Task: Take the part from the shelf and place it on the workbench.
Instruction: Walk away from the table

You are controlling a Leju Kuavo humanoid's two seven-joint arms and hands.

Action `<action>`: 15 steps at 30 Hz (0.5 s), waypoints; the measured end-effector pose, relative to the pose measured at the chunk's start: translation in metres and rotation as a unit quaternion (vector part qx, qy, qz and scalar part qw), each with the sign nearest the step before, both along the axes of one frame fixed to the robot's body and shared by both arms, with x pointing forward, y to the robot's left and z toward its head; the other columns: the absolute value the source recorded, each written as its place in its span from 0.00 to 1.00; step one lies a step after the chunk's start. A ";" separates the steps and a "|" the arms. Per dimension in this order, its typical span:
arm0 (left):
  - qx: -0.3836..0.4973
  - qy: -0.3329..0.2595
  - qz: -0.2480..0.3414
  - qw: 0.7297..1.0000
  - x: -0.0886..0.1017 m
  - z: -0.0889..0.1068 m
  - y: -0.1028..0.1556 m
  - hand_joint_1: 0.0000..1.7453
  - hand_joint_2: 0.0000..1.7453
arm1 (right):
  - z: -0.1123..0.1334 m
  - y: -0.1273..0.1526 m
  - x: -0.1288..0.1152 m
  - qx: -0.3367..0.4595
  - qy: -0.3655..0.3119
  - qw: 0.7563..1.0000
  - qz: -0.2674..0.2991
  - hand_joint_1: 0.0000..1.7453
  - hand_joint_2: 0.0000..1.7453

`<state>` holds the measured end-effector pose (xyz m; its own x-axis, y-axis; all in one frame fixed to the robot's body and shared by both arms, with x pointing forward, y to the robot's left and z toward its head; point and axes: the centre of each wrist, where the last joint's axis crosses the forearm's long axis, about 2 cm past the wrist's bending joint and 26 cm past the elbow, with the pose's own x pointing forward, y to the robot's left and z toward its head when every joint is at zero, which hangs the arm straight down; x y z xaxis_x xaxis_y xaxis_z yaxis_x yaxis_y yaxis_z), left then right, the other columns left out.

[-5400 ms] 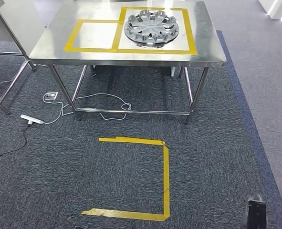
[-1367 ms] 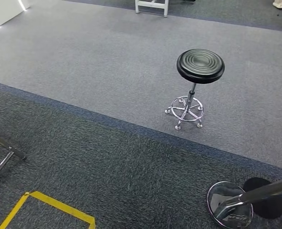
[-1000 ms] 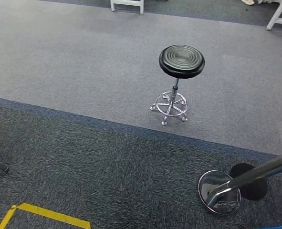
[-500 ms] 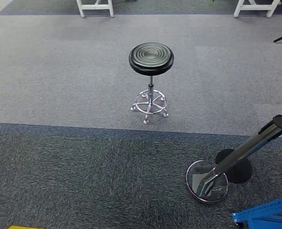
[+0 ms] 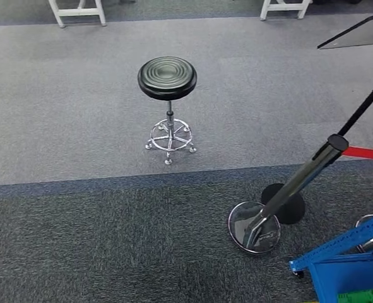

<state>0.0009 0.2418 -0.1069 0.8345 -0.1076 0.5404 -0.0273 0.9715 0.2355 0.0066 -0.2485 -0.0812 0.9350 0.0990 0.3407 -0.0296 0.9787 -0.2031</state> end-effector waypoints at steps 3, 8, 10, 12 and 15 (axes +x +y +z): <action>-0.006 0.003 -0.002 1.000 -0.002 0.000 0.000 0.00 0.00 | 0.000 0.000 -0.003 0.001 0.004 1.000 0.002 0.00 0.00; -0.016 0.007 -0.004 1.000 -0.003 0.000 -0.002 0.00 0.00 | 0.000 0.000 -0.003 0.002 0.007 1.000 0.004 0.00 0.00; -0.018 0.006 -0.003 1.000 -0.002 0.000 -0.002 0.00 0.00 | 0.001 0.001 -0.005 0.003 0.011 1.000 0.004 0.00 0.00; -0.019 0.006 -0.003 1.000 -0.002 0.000 -0.002 0.00 0.00 | 0.001 0.001 -0.008 0.004 0.015 1.000 0.004 0.00 0.00; -0.020 0.010 -0.002 1.000 -0.005 0.000 -0.001 0.00 0.00 | 0.002 0.001 -0.006 0.006 0.014 1.000 0.005 0.00 0.00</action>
<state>-0.0041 0.2404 -0.1072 0.8443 -0.0903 0.5282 -0.0185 0.9802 0.1971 0.0007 -0.2471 -0.0794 0.9429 0.1049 0.3161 -0.0450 0.9805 -0.1912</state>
